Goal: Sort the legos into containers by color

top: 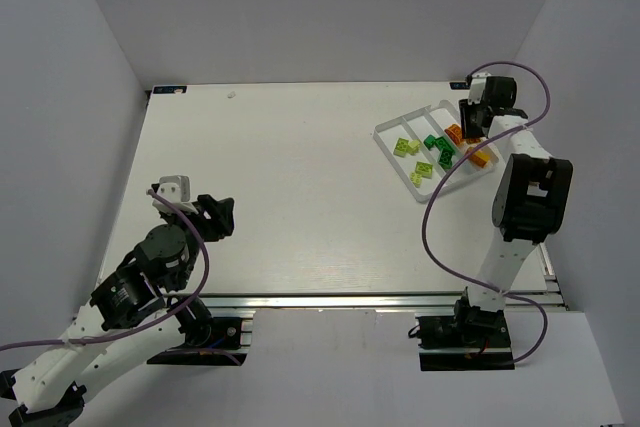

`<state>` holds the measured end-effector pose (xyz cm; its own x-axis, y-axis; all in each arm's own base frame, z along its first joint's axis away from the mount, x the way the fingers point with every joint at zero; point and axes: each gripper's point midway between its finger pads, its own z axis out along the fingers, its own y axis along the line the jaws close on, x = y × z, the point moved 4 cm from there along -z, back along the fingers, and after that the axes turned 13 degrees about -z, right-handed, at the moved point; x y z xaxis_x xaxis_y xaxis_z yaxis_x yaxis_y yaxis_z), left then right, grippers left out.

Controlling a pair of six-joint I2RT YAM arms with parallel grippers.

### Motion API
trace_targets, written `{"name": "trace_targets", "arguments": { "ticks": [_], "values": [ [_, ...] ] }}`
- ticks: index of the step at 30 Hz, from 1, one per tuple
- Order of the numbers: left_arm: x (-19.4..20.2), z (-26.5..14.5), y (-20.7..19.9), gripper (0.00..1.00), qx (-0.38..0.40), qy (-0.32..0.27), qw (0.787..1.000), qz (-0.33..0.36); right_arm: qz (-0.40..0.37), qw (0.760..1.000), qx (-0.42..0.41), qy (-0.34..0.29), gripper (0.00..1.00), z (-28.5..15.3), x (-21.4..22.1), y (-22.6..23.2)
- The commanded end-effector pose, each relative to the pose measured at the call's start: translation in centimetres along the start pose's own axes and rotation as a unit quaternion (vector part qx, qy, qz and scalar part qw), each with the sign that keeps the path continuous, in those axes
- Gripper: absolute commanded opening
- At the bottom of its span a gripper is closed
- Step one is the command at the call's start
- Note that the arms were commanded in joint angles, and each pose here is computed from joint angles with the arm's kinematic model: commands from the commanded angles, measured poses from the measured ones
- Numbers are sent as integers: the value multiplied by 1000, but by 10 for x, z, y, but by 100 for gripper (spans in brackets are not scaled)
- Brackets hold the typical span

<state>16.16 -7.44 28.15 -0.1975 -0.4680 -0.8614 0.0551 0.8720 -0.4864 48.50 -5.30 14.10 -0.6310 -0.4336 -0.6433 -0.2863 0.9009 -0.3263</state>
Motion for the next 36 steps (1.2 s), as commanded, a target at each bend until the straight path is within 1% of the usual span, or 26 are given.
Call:
{"name": "trace_targets", "arguments": {
  "ticks": [1,4,5,7,8,9,11,12,13,17,19,20,23,26,27,28,29,30,31,32,33,34,35,36],
  "values": [
    [0,2,-5,69,11,2,1000,3,-3,1000,2,-6,0,5,-8,-18],
    [1,2,-5,69,11,3,1000,5,3,1000,7,5,0,21,1,-30],
    [2,2,-5,69,10,5,1000,7,5,1000,22,12,0,21,-1,-40],
    [1,2,-5,69,9,4,1000,6,9,1000,14,24,9,30,7,-44],
    [2,3,-5,69,9,5,1000,7,8,1000,-7,15,12,31,2,-41],
    [2,3,-5,69,9,4,1000,7,8,1000,-14,15,19,32,3,-40],
    [2,3,-4,69,8,4,1000,7,4,999,-27,16,27,36,4,-38],
    [2,3,-5,69,8,4,1000,7,5,999,-27,19,38,39,7,-38],
    [2,3,-5,69,8,5,1000,8,5,999,-28,22,44,41,8,-37],
    [3,4,-5,69,6,6,1000,10,12,999,-43,28,56,45,12,-36],
    [3,4,-5,69,5,7,1000,11,16,998,-50,25,60,42,12,-36],
    [4,4,-4,69,4,7,1000,12,19,998,-51,22,65,40,12,-37],
    [4,5,-5,69,5,8,1000,12,19,998,-52,11,68,28,8,-40],
    [5,5,-5,69,7,10,1000,13,-9,997,-72,-28,73,-2,-6,-34],
    [5,5,-6,70,9,11,1000,13,-33,996,-61,-64,73,-33,-25,-37],
    [5,5,-7,72,15,12,1000,17,-41,991,-103,-81,78,-39,-18,-15],
    [6,4,-9,76,21,15,1000,18,-47,985,-122,-112,89,-55,-23,-4],
    [8,3,-14,80,43,24,999,19,-56,978,-119,-163,89,-93,-40,1],
    [8,2,-17,84,64,20,997,27,-7,968,-162,-191,89,-96,-28,28],
    [9,1,-22,95,85,23,996,31,23,960,-172,-218,89,-109,-29,38],
    [15,-1,-30,98,124,34,991,41,66,945,-198,-253,89,-142,-38,50],
    [16,-2,-34,98,142,38,988,44,78,937,-235,-248,89,-147,-24,70],
    [19,-3,-37,98,153,43,986,47,74,923,-262,-271,89,-171,-27,80],
    [22,-3,-41,98,171,52,982,53,76,908,-303,-280,89,-185,-26,95]
  ]
}}
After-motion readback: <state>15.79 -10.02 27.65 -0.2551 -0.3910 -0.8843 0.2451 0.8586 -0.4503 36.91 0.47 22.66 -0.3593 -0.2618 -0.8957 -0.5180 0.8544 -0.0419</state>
